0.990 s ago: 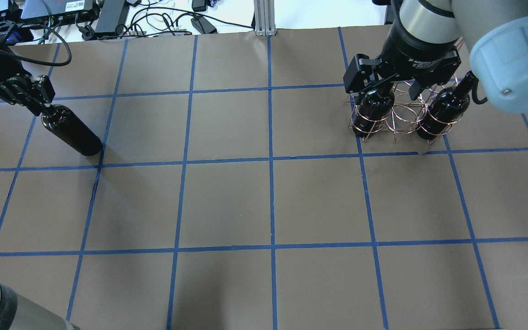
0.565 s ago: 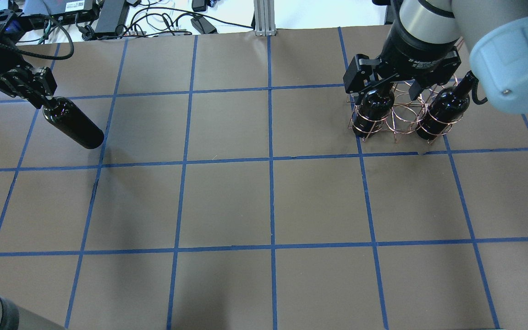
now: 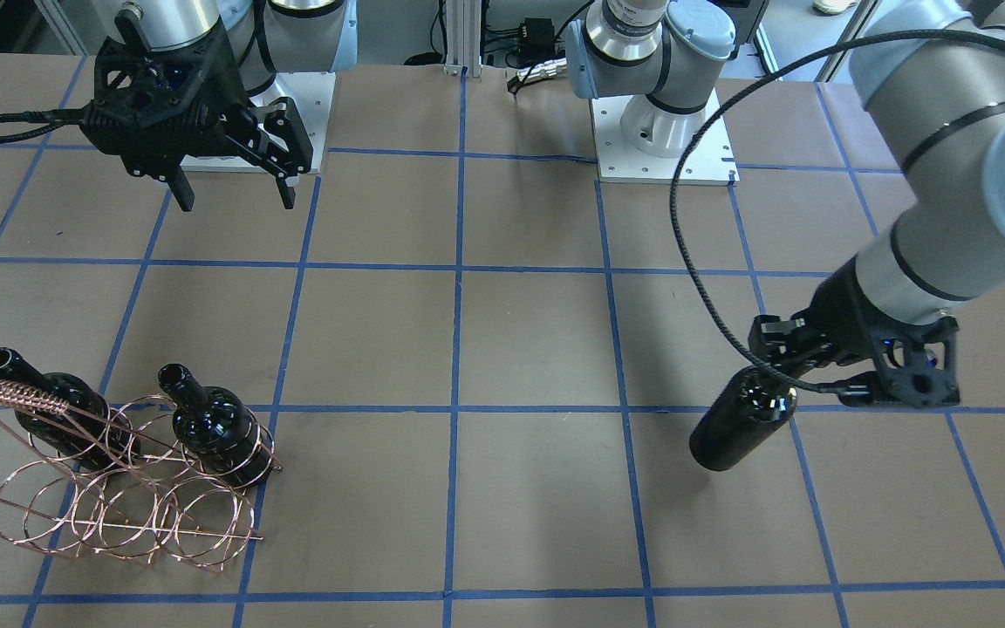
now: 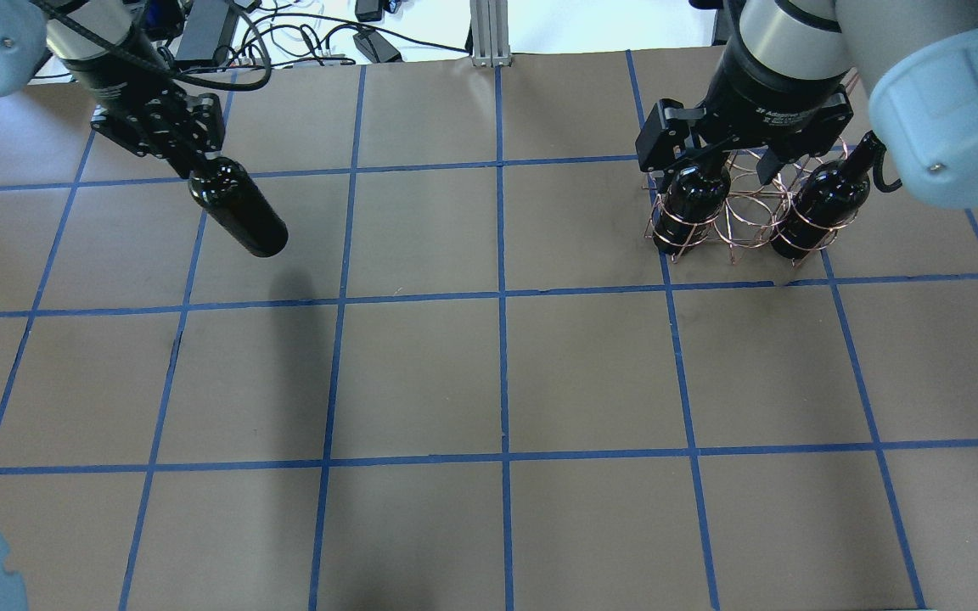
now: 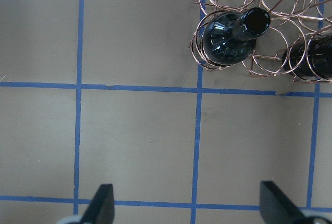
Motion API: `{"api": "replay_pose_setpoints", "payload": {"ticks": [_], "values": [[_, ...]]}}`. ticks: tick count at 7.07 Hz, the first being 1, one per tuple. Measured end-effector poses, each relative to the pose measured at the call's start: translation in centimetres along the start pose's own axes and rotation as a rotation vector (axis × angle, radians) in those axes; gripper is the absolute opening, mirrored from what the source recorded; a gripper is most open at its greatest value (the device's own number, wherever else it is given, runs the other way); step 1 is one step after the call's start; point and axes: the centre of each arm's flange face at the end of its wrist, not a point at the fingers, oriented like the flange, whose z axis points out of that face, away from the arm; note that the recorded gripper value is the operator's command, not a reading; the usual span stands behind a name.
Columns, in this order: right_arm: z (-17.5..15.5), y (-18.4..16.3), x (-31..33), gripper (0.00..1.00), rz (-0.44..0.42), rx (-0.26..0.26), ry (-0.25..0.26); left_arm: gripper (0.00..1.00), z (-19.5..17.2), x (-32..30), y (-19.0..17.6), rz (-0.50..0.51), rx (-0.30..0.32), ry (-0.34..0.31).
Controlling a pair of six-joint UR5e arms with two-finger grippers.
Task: Place wine into wine basket
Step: 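Lift the bottle by its neck and carry it toward the table center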
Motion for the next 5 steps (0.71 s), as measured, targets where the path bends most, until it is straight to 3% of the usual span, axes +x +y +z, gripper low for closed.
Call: {"api": "replay_pose_setpoints", "payload": {"ticks": [2, 5], "values": [[0.0, 0.0, 0.0, 1.00, -0.002, 0.000, 0.000, 0.00, 1.2, 7.6, 2.6, -0.004, -0.027, 0.036], [0.0, 0.0, 0.0, 1.00, -0.008, 0.000, 0.001, 0.00, 3.7, 17.3, 9.1, 0.012, -0.093, 0.036]]}}
